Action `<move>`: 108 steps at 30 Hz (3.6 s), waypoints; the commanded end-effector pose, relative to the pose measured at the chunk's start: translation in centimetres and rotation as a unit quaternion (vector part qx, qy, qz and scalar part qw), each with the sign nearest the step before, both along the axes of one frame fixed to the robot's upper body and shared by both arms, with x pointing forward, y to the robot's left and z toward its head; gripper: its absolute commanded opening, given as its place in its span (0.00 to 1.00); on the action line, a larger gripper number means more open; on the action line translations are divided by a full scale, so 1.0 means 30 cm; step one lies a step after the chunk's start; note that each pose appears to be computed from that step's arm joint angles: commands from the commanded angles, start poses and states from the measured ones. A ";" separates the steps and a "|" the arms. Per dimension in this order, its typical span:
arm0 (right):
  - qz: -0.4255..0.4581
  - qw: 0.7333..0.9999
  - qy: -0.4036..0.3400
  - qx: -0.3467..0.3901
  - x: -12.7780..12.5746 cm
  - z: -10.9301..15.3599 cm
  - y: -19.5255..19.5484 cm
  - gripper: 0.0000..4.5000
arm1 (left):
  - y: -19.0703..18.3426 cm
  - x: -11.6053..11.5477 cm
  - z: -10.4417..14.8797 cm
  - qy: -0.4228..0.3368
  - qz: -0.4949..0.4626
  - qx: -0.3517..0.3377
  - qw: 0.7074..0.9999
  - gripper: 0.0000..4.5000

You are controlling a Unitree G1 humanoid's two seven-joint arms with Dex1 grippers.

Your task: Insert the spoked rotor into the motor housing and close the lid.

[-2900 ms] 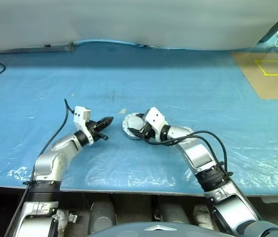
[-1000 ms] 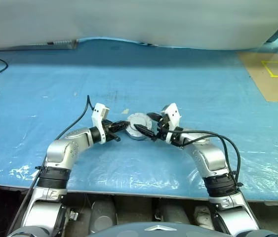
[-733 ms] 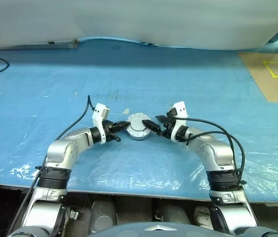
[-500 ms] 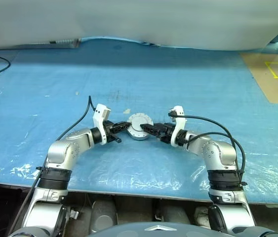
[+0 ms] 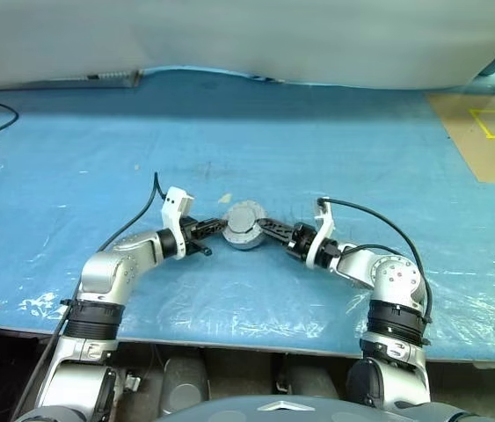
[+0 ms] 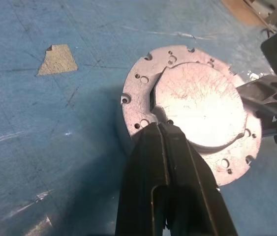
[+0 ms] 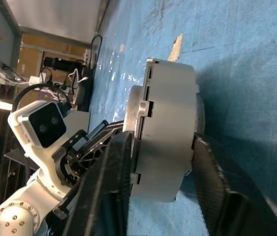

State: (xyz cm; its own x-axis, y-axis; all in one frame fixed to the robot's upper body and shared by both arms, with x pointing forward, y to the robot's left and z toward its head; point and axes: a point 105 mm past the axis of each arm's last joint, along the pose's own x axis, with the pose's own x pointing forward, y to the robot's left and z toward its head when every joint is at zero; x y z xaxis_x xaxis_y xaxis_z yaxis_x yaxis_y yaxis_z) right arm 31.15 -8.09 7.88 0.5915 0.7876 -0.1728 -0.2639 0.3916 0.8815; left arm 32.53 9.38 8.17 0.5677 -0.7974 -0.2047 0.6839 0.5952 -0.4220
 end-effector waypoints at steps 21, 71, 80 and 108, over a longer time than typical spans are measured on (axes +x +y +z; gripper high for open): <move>-0.031 0.991 -0.023 0.130 0.036 0.142 0.023 0.25 | 0.068 0.051 0.078 0.037 0.077 -0.173 0.981 0.71; -0.005 0.993 -0.077 0.085 0.041 0.244 0.114 0.25 | -0.027 0.030 0.157 0.187 0.051 -0.529 0.826 0.53; 0.059 0.908 -0.346 -0.228 0.023 0.166 0.156 0.93 | 0.015 0.120 0.141 0.169 0.109 -0.489 0.849 0.53; -0.003 0.798 -0.471 -0.375 0.073 0.037 0.095 1.00 | 0.017 0.437 0.107 0.166 0.268 -0.314 0.895 0.76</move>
